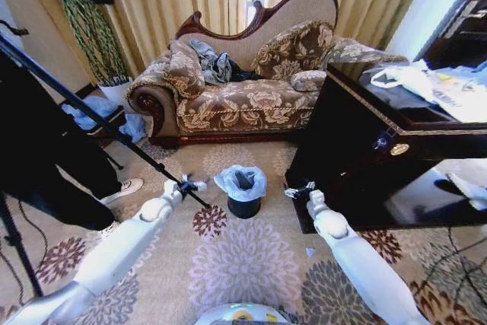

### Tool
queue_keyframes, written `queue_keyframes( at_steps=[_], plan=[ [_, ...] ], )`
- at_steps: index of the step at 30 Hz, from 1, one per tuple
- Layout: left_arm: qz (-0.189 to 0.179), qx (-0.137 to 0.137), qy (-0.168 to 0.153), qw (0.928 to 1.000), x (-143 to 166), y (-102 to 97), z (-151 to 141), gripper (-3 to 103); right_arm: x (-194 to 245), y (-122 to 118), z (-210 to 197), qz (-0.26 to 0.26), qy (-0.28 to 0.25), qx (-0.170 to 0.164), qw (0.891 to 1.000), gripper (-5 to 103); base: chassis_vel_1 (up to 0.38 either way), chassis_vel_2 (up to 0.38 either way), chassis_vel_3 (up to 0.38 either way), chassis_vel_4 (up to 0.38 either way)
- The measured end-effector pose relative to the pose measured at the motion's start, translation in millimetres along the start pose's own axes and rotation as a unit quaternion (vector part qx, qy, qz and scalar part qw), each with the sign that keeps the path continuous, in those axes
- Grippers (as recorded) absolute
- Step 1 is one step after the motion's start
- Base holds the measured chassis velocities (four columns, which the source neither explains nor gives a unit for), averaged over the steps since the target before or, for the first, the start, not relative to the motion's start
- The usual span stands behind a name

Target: Place a garbage bag over the trash bin.

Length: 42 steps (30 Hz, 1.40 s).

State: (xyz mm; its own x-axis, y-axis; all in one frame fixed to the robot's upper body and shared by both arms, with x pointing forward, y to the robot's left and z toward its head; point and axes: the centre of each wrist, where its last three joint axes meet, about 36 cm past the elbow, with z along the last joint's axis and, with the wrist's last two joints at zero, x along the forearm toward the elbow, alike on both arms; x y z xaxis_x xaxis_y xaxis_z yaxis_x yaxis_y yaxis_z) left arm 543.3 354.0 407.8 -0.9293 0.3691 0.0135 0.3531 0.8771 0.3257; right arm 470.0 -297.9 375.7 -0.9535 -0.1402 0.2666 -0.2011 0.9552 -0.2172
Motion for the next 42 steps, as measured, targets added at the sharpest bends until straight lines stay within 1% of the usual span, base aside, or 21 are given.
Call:
queue_keyframes(
  at_steps=[1, 3, 7, 9, 11, 12, 14, 17, 19, 20, 22, 24, 25, 27, 28, 31, 32, 35, 37, 40, 42],
  plan=[
    [-0.008, -0.024, -0.031, 0.9992, -10.7, 10.3, -6.3, 85, 7.8, -1.0, 0.0, 0.005, -0.002, -0.004, 1.000, 100, 0.000, 0.000, 0.000, 0.000],
    [-0.023, -0.074, -0.115, 0.9904, -46.1, 37.6, -21.3, 85, 28.9, -5.0, -0.2, 0.019, -0.006, -0.014, 1.000, 100, 0.000, 0.000, 0.000, 0.000],
    [-0.034, -0.102, -0.144, 0.9837, -79.0, 60.6, -54.6, 82, 56.5, -10.8, 2.2, 0.036, -0.005, -0.029, 0.999, 100, 0.000, 0.000, 0.000, 0.000],
    [-0.045, -0.114, -0.160, 0.9795, -106.5, 73.0, -83.4, 92, 83.8, -12.2, 6.2, 0.046, -0.005, -0.045, 0.998, 100, 0.000, 0.000, 0.000, 0.000],
    [-0.045, -0.109, -0.165, 0.9792, -113.0, 74.7, -87.7, 94, 92.3, -11.7, 7.1, 0.049, -0.005, -0.052, 0.997, 100, 0.000, 0.000, 0.000, 0.000],
    [-0.042, -0.096, -0.168, 0.9802, -121.5, 74.3, -93.8, 86, 105.1, -9.7, 7.7, 0.054, -0.005, -0.064, 0.996, 100, 0.000, 0.000, 0.000, 0.000],
    [-0.040, -0.086, -0.164, 0.9819, -125.4, 72.0, -97.2, 88, 112.7, -8.2, 8.1, 0.059, -0.005, -0.071, 0.996, 100, 0.000, 0.000, 0.000, 0.000],
    [-0.022, -0.085, -0.163, 0.9826, -140.7, 64.0, -104.0, 99, 132.4, -2.2, 12.6, 0.071, -0.004, -0.087, 0.994, 100, 0.000, 0.000, 0.000, 0.000],
    [-0.017, -0.084, -0.157, 0.9839, -142.5, 62.6, -105.8, 99, 134.6, -1.5, 14.3, 0.071, -0.005, -0.089, 0.993, 100, 0.000, 0.000, 0.000, 0.000],
    [0.009, -0.076, -0.129, 0.9888, -145.8, 61.7, -111.8, 99, 139.8, 0.0, 19.8, 0.071, -0.010, -0.091, 0.993, 100, 0.000, 0.000, 0.000, 0.000],
    [0.026, -0.072, -0.119, 0.9900, -148.2, 61.9, -112.5, 102, 141.6, 0.9, 21.9, 0.070, -0.013, -0.091, 0.993, 100, 0.000, 0.000, 0.000, 0.000],
    [0.090, -0.060, -0.101, 0.9889, -158.2, 68.2, -99.5, 97, 147.0, 3.9, 27.3, 0.066, -0.016, -0.090, 0.994, 100, 0.000, 0.000, 0.000, 0.000],
    [0.135, -0.064, -0.094, 0.9843, -165.4, 68.1, -82.5, 99, 149.5, 5.8, 30.2, 0.065, -0.018, -0.088, 0.994, 100, 0.000, 0.000, 0.000, 0.000],
    [0.154, -0.069, -0.087, 0.9817, -166.7, 67.3, -74.8, 99, 150.4, 6.2, 31.1, 0.066, -0.019, -0.088, 0.994, 100, 0.000, 0.000, 0.000, 0.000],
    [0.182, -0.078, -0.072, 0.9775, -165.8, 66.0, -64.7, 99, 151.6, 7.0, 32.6, 0.067, -0.020, -0.088, 0.994, 100, 0.000, 0.000, 0.000, 0.000],
    [0.257, -0.114, -0.033, 0.9592, -158.7, 55.7, -34.9, 100, 151.7, 8.8, 40.5, 0.073, -0.019, -0.092, 0.993, 100, 0.000, 0.000, 0.000, 0.000],
    [0.257, -0.114, -0.033, 0.9592, -158.7, 55.7, -34.9, 100, 151.7, 8.8, 40.5, 0.073, -0.019, -0.092, 0.993, 100, 0.000, 0.000, 0.000, 0.000],
    [0.304, -0.147, -0.018, 0.9412, -162.3, 35.7, -13.8, 100, 148.9, 12.8, 49.8, 0.077, -0.020, -0.098, 0.992, 100, 0.000, 0.000, 0.000, 0.000],
    [0.309, -0.152, -0.017, 0.9387, -164.3, 32.1, -11.7, 100, 148.5, 13.5, 51.5, 0.077, -0.020, -0.099, 0.992, 100, 0.000, 0.000, 0.000, 0.000],
    [0.324, -0.191, -0.007, 0.9264, -179.2, 16.7, -2.5, 100, 147.7, 14.0, 60.5, 0.078, -0.018, -0.100, 0.992, 100, 0.000, 0.000, 0.000, 0.000],
    [0.324, -0.201, -0.004, 0.9244, -182.4, 14.8, -1.1, 100, 147.9, 13.6, 61.8, 0.078, -0.018, -0.100, 0.992, 100, 0.000, 0.000, 0.000, 0.000]
  ],
)
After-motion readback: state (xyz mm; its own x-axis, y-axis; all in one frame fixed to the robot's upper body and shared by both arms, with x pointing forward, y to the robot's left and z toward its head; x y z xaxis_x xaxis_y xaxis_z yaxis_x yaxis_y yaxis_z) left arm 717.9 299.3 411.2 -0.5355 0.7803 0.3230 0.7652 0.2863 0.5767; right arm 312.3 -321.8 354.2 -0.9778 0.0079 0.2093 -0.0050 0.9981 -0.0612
